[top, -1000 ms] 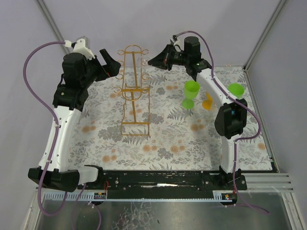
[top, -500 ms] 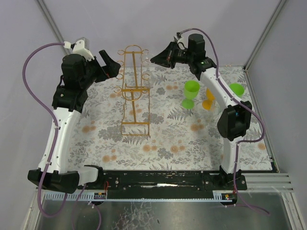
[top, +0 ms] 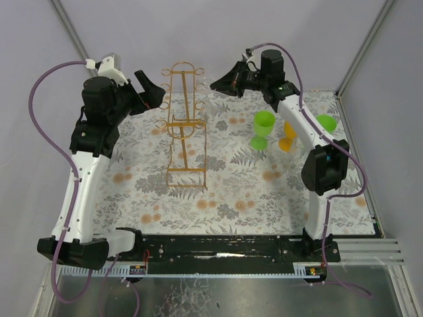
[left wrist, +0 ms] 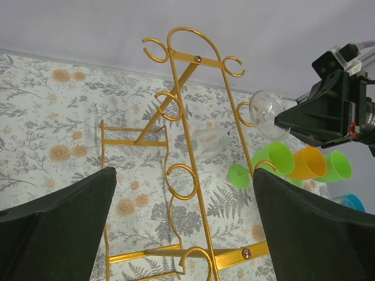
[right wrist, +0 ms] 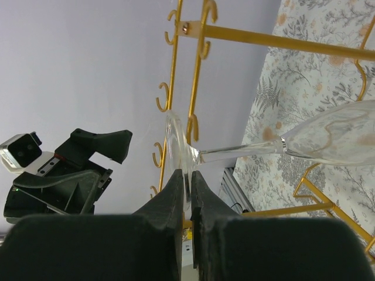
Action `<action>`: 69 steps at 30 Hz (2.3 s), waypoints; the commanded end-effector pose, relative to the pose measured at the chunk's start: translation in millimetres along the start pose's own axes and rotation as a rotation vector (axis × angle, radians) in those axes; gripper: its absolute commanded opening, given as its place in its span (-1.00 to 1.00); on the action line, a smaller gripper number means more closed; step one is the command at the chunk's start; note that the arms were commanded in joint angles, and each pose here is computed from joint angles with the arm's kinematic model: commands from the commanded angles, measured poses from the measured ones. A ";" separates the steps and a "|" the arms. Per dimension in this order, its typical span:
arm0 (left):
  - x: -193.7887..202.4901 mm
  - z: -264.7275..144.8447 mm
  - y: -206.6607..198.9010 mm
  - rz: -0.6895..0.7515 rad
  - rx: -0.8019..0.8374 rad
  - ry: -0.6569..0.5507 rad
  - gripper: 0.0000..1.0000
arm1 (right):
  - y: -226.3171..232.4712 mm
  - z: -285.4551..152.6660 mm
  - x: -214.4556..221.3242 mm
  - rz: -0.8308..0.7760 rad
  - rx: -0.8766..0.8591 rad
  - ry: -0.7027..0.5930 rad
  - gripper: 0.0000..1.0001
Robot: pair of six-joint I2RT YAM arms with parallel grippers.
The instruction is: Take the wine glass off the wine glass rack
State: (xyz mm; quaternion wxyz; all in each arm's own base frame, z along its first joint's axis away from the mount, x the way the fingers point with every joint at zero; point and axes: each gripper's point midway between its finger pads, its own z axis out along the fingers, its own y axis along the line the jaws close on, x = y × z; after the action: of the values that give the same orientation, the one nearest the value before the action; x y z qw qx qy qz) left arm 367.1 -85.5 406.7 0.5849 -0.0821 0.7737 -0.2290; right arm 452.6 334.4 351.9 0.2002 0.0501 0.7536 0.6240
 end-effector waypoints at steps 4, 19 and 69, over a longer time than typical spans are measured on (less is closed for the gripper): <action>-14.9 -14.9 -42.7 -0.033 0.198 -0.001 0.96 | 58.2 -60.0 3.5 -0.171 -0.065 -0.109 -1.00; 30.2 -82.4 -180.1 -0.162 0.891 0.340 0.81 | 105.4 -174.5 89.8 -0.482 -0.019 -0.253 -1.00; 79.9 -99.7 -217.9 -0.262 1.107 0.585 -0.32 | 130.8 -138.4 149.5 -0.619 -0.149 -0.211 -1.00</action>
State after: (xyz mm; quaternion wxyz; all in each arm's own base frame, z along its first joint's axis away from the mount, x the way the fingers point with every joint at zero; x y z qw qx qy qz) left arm 243.2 -283.5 437.7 0.2796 0.1604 0.6844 -0.6540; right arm 244.0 284.4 417.2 0.3948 -0.1073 0.7177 0.5634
